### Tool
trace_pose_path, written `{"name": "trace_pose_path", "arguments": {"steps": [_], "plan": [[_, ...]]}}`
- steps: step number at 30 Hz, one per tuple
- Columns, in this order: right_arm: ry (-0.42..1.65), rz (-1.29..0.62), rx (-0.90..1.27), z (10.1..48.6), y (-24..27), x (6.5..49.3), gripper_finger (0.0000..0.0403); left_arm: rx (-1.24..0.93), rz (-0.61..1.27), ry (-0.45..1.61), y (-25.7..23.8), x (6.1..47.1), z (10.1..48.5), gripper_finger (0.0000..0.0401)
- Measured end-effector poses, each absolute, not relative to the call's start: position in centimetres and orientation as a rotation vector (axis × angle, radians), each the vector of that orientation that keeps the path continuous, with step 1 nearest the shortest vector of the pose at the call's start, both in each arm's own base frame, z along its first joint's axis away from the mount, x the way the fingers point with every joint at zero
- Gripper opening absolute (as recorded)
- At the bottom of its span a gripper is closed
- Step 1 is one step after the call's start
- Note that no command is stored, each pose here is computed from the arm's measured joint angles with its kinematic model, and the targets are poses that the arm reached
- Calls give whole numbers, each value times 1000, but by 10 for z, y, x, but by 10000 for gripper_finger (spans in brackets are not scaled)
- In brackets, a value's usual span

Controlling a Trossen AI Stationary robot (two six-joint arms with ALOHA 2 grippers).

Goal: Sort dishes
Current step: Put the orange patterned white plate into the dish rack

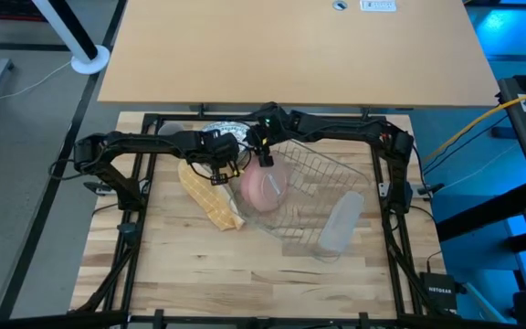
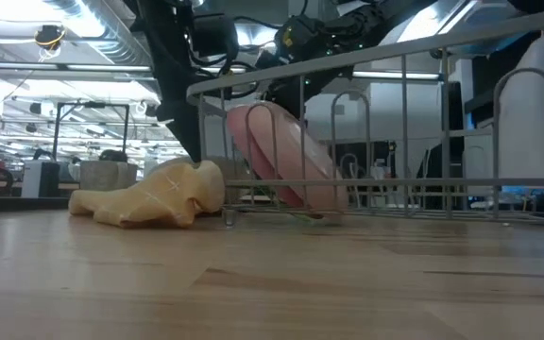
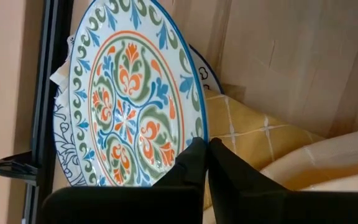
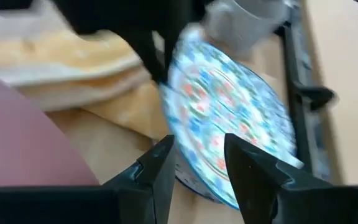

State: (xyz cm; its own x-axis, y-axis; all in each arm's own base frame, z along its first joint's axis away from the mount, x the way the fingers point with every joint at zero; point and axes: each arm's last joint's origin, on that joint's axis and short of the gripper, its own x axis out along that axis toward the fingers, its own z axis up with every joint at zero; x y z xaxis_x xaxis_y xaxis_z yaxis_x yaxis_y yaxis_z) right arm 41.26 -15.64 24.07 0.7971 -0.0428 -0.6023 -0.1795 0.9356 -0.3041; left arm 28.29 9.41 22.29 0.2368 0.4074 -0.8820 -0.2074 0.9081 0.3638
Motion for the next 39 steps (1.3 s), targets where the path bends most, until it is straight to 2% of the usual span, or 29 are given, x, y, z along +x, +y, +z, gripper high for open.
{"name": "trace_pose_path", "arguments": {"steps": [13,18,24,31,39], "plan": [[619,15,-426,280,-158,400,143,186,424,1266,94,283,223,0],[659,-7,-397,311,-182,389,143,190,422,1267,94,283,223,0],[557,-2,-352,345,-217,370,143,190,422,1263,94,283,223,0],[587,31,-245,333,-234,360,143,191,430,1229,95,287,230,0],[646,121,-225,300,-221,387,143,205,438,1174,99,294,247,0]]}}
